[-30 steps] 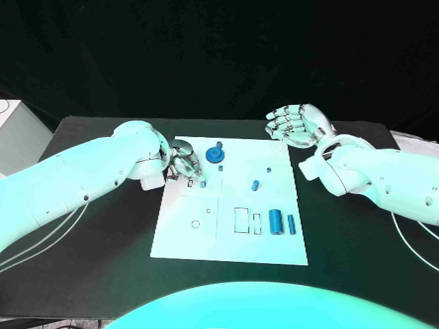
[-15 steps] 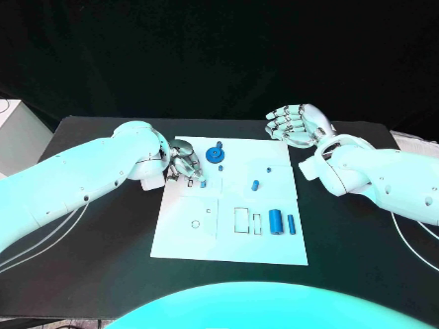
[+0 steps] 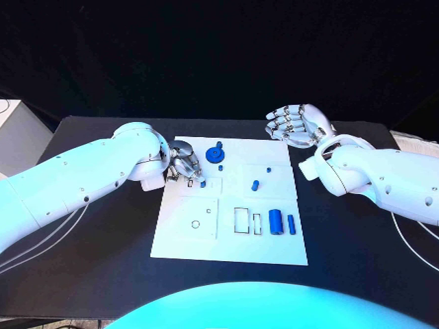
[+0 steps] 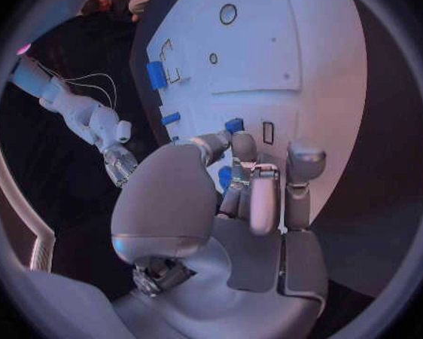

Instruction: Assemble the parts on the task board

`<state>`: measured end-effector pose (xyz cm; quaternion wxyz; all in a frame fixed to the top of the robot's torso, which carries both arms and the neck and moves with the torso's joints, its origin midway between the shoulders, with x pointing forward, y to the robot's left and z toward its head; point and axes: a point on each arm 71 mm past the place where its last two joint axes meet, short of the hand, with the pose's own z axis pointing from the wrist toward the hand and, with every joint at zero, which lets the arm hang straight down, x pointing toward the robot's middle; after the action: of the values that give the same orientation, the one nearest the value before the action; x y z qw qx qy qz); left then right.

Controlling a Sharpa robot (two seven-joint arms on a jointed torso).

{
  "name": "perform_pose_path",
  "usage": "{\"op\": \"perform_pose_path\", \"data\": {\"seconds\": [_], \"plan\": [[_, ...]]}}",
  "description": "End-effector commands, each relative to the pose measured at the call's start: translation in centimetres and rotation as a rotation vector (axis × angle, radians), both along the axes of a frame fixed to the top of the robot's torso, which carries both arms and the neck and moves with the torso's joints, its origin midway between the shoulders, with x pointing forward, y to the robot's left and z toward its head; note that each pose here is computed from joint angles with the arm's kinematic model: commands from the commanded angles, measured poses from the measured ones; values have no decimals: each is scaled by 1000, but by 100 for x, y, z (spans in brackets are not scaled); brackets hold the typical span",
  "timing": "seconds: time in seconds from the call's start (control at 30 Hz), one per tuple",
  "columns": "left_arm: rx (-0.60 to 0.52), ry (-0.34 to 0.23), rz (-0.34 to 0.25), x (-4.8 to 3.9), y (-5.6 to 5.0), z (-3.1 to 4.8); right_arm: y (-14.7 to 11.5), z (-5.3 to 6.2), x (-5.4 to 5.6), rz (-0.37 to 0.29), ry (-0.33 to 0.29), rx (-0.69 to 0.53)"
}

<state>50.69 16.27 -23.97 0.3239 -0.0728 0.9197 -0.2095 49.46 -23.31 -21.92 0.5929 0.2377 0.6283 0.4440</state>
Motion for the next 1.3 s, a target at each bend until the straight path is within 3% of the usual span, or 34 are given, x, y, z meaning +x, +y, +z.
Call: {"op": "perform_pose_path", "data": {"seconds": [0.03, 0.67, 1.0, 1.3], "plan": [[3, -10, 2, 3, -3, 7, 16, 3, -6, 18, -3, 2], [-49, 18, 15, -17, 14, 37, 12, 3, -6, 17, -4, 2], [-95, 39, 23, 24, 121, 240, 1, 2, -5, 14, -4, 1], [-97, -3, 59, 148, 261, 440, -9, 1, -1, 11, -4, 0]]}}
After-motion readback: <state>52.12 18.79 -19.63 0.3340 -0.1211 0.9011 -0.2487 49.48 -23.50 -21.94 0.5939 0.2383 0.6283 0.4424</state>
